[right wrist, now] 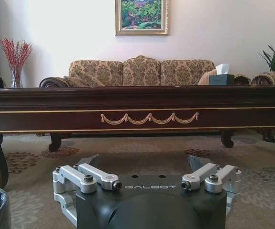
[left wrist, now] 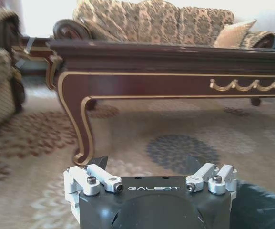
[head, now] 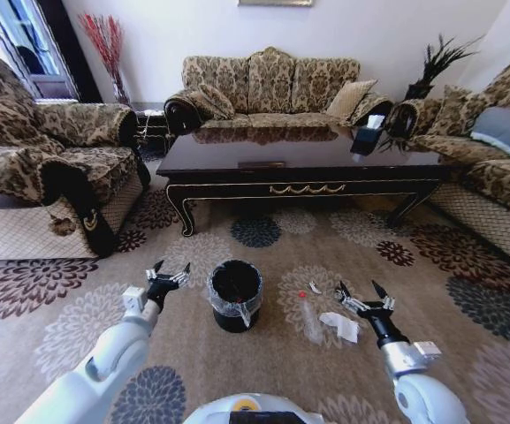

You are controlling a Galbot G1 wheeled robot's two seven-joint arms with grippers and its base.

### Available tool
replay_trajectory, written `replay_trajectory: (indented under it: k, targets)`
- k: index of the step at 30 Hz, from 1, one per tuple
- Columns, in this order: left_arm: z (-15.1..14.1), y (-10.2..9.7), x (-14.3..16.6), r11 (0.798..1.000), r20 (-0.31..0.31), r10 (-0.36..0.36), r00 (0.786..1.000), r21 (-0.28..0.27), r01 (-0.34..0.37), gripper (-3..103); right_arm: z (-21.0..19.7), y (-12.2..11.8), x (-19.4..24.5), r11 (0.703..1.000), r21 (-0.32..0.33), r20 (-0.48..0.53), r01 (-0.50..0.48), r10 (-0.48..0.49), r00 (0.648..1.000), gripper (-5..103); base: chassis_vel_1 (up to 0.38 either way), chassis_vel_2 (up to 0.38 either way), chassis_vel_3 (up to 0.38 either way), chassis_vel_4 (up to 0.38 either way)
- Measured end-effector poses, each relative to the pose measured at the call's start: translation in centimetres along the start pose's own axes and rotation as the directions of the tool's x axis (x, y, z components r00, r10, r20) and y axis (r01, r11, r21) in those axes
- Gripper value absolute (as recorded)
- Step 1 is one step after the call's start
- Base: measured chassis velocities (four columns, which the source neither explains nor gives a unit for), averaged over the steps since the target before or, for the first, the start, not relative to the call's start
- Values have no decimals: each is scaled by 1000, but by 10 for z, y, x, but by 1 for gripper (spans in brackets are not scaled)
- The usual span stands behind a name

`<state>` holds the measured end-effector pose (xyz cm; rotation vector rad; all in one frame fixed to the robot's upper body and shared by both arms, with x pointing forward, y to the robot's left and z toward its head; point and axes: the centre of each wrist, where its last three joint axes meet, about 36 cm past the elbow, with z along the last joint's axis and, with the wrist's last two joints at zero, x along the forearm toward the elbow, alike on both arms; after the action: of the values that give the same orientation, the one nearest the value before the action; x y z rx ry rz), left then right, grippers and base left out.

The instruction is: Move to the front of the table and pick up the trash from the floor, then place it into the trash bin.

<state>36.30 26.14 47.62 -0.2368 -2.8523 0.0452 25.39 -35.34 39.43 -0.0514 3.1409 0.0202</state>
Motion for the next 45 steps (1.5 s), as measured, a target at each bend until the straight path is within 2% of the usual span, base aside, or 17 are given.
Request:
replay_trajectory:
  k: [3, 4, 7, 9, 13, 14, 16, 19, 23, 28, 29, 31, 33, 35, 37, 40, 45]
  targets:
    - [-7, -13, -14, 997, -65, 47, 997, 58, -43, 93, 1, 1, 0, 1000, 0, -4, -3, 3, 1000, 100, 0, 0, 0, 0]
    - [-7, -13, -14, 997, -65, 47, 997, 58, -43, 93, 1, 1, 0, 1000, 0, -4, -3, 3, 1000, 100, 0, 0, 0, 0]
    - [-11, -31, -25, 992, -171, 55, 984, 117, -35, 93, 1, 1, 1, 1000, 0, -6, -5, 5, 1000, 100, 0, 0, 0, 0]
    - [-12, -34, -27, 992, -195, 51, 979, 127, -27, 92, 1, 1, 1, 1000, 1, -6, -6, 6, 1000, 100, 0, 0, 0, 0]
    - [-19, -47, -33, 988, -335, 25, 942, 149, 27, 93, 1, -1, 1, 1000, 2, -8, -10, 10, 1000, 100, 0, 0, 0, 0]
    - [-19, -47, -33, 988, -335, 25, 942, 149, 27, 93, 1, -1, 1, 1000, 2, -8, -10, 10, 1000, 100, 0, 0, 0, 0]
    - [-23, -49, -37, 987, -394, 18, 919, 154, 47, 97, 2, 0, 2, 1000, -1, -10, -12, 12, 1000, 100, 0, 0, 0, 0]
    - [-26, -51, -44, 984, -452, 20, 892, 169, 64, 89, 4, 2, 2, 1000, -5, -13, -12, 12, 1000, 100, 0, 0, 0, 0]
    - [-26, -52, -51, 980, -473, 33, 880, 187, 63, 88, 4, 2, 2, 1000, -6, -14, -13, 13, 1000, 100, 0, 0, 0, 0]
    - [-29, -60, -64, 970, -505, 65, 861, 236, 65, 85, 6, 2, 4, 1000, -7, -19, -19, 18, 1000, 100, 0, 0, 0, 0]
    - [-30, -62, -66, 968, -511, 68, 857, 243, 69, 82, 6, 2, 5, 1000, -7, -20, -20, 20, 1000, 100, 0, 0, 0, 0]
    - [-29, -68, -71, 965, -536, 66, 842, 250, 83, 85, 6, 1, 6, 1000, -7, -22, -26, 25, 999, 100, 0, 0, 0, 0]
    - [-29, -70, -75, 965, -563, 52, 825, 242, 105, 88, 7, 1, 6, 999, -7, -23, -33, 32, 999, 100, 0, 0, 0, 0]
    - [-29, -71, -77, 965, -576, 39, 817, 232, 118, 85, 8, 1, 7, 999, -8, -25, -35, 35, 999, 100, 0, 0, 0, 0]
    - [-30, -72, -79, 964, -601, 16, 799, 220, 147, 82, 9, 1, 7, 999, -8, -29, -40, 40, 999, 100, 0, 0, 0, 0]
    - [-32, -72, -85, 964, -619, -1, 786, 209, 165, 76, 13, 2, 7, 999, -11, -37, -43, 42, 998, 100, 0, 0, 0, 0]
    - [-32, -74, -97, 963, -637, -13, 771, 199, 181, 74, 15, 5, 5, 999, -16, -35, -40, 39, 999, 100, 0, 0, 0, 0]
